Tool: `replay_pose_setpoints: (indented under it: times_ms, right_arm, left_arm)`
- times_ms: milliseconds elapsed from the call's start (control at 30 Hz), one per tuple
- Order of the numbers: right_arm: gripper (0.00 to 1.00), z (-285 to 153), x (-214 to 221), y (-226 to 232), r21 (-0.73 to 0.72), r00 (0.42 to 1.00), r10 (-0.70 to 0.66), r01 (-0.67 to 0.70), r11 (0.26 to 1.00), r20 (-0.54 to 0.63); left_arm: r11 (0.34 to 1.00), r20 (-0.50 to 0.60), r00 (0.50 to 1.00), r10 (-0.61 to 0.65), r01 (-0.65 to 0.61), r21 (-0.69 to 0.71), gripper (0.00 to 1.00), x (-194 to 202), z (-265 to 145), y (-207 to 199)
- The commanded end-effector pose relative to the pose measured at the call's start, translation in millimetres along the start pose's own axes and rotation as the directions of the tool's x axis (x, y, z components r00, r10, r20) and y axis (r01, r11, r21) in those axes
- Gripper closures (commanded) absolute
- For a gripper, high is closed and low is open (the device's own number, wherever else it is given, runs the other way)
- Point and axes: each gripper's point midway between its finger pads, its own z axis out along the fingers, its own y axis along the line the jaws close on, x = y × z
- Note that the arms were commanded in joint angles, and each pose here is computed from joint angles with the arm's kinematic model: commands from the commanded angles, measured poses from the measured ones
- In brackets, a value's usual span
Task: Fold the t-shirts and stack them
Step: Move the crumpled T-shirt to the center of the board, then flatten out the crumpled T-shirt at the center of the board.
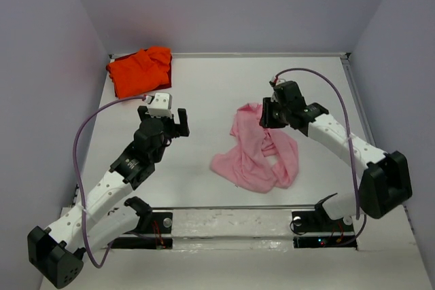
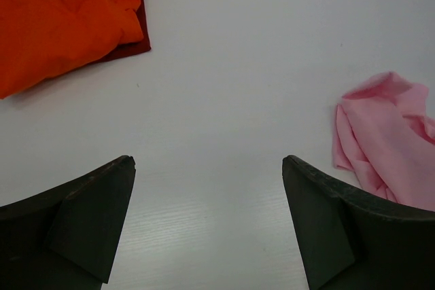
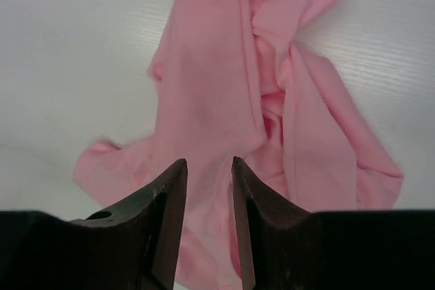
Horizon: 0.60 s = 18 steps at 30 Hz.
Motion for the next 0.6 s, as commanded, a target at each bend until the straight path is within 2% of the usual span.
replay_pose_setpoints:
  times_ms: [0, 233, 367, 567]
  right_arm:
    - [0.61, -18.8, 11.6, 14.9, -0.090, 0.998, 0.048, -0.044, 0.995, 0.042]
    - [0.61, 4.9, 45.2, -3.8, -0.046, 0.999, 0.048, -0.048, 0.998, 0.016]
    - [0.61, 27.8, 34.2, -16.2, 0.050, 0.999, 0.029, -0.030, 0.998, 0.021]
    - [0.60, 50.7, -12.2, -9.0, 0.097, 0.998, -0.004, -0.002, 0.995, 0.063]
  left_arm:
    - [1.000, 0.086, 0.996, -0.027, 0.027, 0.004, 0.01, -33.2, -6.5, -0.5]
    - [1.000, 0.079, 0.997, -0.024, 0.024, 0.009, 0.01, -31.2, -5.9, -1.7]
    - [1.000, 0.073, 0.997, -0.021, 0.020, 0.008, 0.01, -28.9, -4.7, -2.0]
    - [1.000, 0.070, 0.997, -0.016, 0.016, -0.002, 0.01, -27.6, -3.9, -0.1]
